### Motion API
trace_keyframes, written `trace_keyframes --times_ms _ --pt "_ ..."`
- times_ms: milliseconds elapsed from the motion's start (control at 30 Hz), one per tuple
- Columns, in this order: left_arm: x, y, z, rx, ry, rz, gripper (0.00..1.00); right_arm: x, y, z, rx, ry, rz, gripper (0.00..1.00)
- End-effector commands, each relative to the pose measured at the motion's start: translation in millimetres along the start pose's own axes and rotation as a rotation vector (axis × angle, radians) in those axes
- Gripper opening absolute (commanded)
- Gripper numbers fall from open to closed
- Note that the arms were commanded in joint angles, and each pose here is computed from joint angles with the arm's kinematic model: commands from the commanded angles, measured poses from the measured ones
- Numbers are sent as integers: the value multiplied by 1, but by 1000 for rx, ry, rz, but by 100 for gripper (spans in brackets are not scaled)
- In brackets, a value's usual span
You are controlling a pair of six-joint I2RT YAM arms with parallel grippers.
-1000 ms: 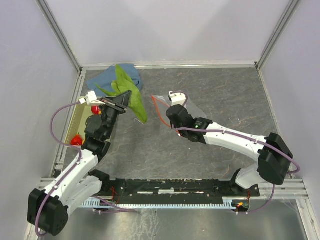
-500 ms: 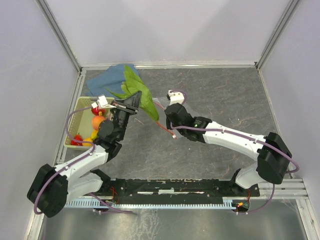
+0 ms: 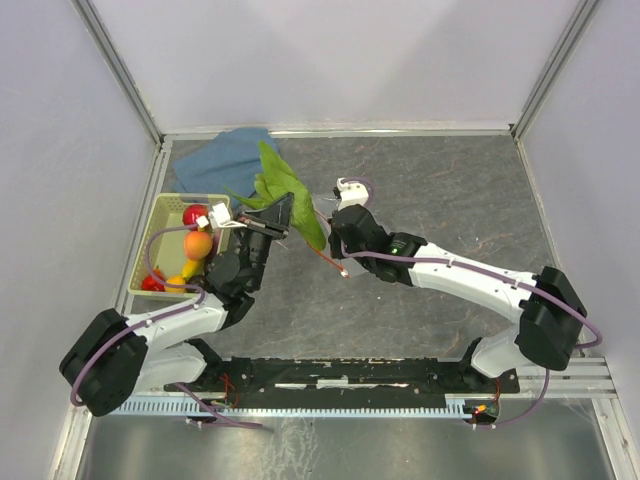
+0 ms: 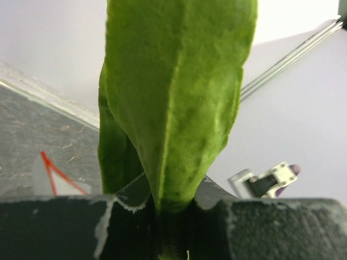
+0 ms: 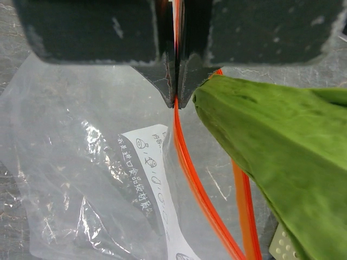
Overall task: Place the food in the zip-top bag and seal the zipper
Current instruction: Place the fake vegetable in the zipper food storage bag.
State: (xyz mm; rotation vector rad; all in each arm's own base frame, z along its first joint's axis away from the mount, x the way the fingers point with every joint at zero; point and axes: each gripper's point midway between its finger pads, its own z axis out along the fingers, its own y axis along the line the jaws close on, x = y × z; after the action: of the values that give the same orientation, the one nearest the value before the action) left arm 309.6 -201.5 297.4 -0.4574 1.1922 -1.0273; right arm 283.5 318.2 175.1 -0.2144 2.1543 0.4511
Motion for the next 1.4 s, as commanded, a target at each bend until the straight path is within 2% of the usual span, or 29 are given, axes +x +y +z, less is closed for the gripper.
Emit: trace_keyframes --times_ms 0,500,667,767,933,1100,1200,1367 --pt "-14 3 -3 -22 -79 36 3 -50 20 -21 -77 -130 76 2" --pt "31 23 -14 -119 62 -5 3 -63 24 -25 -101 -173 75 2" --pt "39 39 -23 -198 63 -8 3 -65 23 -27 -105 -184 69 2" --pt "44 44 -25 -232 81 -18 11 -63 25 -26 -113 -178 63 2" --pt "52 48 -29 -284 136 -46 18 -57 24 -22 -119 -171 52 2" --pt "47 54 -37 -373 147 -103 31 -48 22 -17 -122 -171 34 2" --pt "42 55 -41 -422 147 -153 32 -45 23 -16 -138 -169 33 2" --pt "21 47 -42 -448 78 -253 27 -36 32 -12 -187 -139 22 1"
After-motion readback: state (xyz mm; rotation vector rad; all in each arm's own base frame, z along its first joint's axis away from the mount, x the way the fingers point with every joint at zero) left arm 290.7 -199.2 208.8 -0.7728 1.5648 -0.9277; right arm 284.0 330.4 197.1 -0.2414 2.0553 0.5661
